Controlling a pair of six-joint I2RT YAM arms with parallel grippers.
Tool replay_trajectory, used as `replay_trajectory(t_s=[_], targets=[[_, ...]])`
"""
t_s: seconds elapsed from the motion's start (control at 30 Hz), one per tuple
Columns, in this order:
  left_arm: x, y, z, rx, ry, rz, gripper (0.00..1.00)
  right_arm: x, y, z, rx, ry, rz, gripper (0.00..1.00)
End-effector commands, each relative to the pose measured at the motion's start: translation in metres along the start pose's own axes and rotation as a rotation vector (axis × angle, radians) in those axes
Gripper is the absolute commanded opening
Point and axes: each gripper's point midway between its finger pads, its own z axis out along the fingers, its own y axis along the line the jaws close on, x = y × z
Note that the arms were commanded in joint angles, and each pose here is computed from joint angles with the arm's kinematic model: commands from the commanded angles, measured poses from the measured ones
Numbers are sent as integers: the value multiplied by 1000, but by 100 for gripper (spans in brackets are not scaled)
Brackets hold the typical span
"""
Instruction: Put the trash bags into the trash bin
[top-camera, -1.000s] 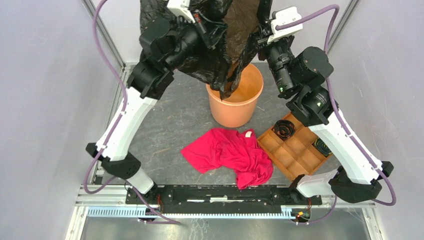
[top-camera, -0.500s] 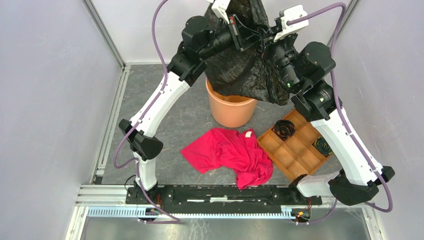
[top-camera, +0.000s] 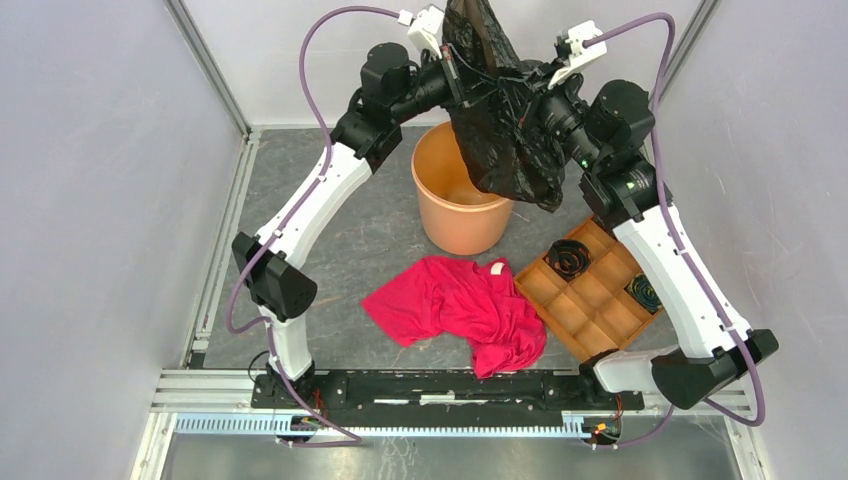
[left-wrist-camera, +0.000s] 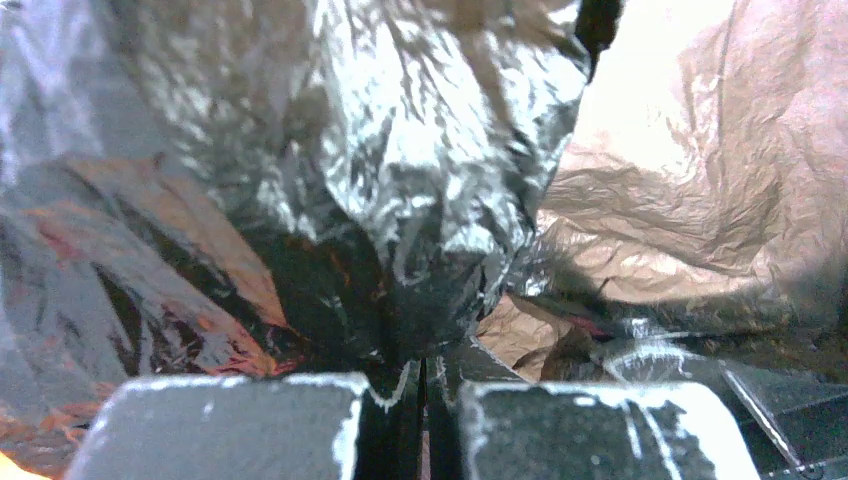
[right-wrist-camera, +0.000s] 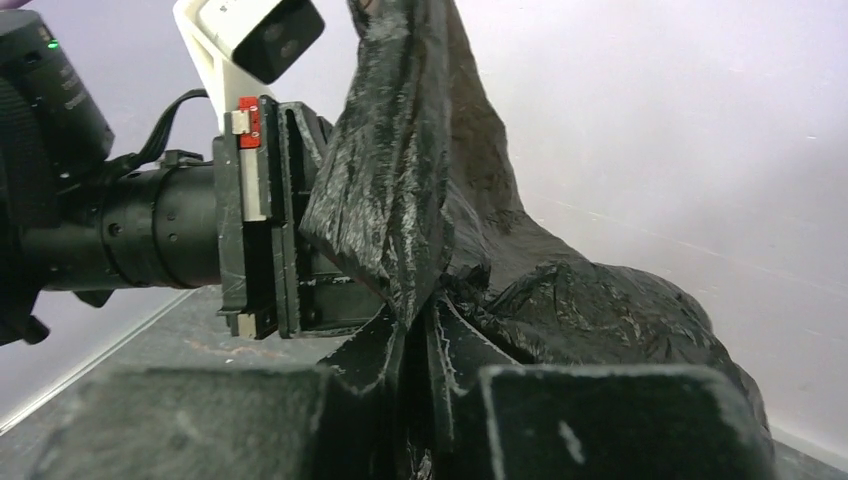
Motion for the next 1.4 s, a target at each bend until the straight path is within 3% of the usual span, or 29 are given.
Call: replay_trajectory(t_s=[0.0, 0.2, 0.37, 0.5, 0.7, 0.77, 0.83, 0.93, 1.0, 1.03, 1.1, 1.17, 1.27, 1.37], targets=[[-35, -47, -30, 79, -76, 15, 2, -17, 19, -1, -104, -45, 28, 15], [-41, -63, -41, 122, -93, 6, 2, 0, 21, 3, -132, 6, -13, 29], [-40, -75, -45, 167, -81, -14, 2, 6, 19, 8, -137, 33, -62, 61], [-40, -78, -46, 183, -79, -22, 2, 1, 23, 9, -157, 27, -77, 77], [-38, -79, -45, 199, -69, -40, 2, 6, 28, 13, -128, 33, -118, 88], [-38, -81, -47, 202, -68, -38, 2, 8, 24, 18, -80, 44, -158, 81], [-38, -83, -50, 205, -67, -33, 2, 8, 23, 24, -40, 48, -191, 66], [-38, -86, -55, 206, -63, -10, 6, 3, 27, 29, 4, 31, -217, 29], [-41, -87, -63, 195, -63, 31, 27, -1, 25, 26, 32, 23, -214, 7], [-46, -85, -69, 174, -73, 54, 38, -3, 23, 24, 47, 21, -202, 1], [-59, -77, -85, 110, -119, 116, 62, -8, 20, 16, 61, 1, -169, 0], [-73, -65, -102, 23, -179, 156, 76, -18, 29, 13, -30, -52, -91, 0], [-98, -44, -133, -128, -293, 203, 90, -36, 56, 13, -264, -122, 54, 0], [-118, -32, -166, -278, -408, 260, 99, -51, 58, 20, -318, -133, 93, 0]])
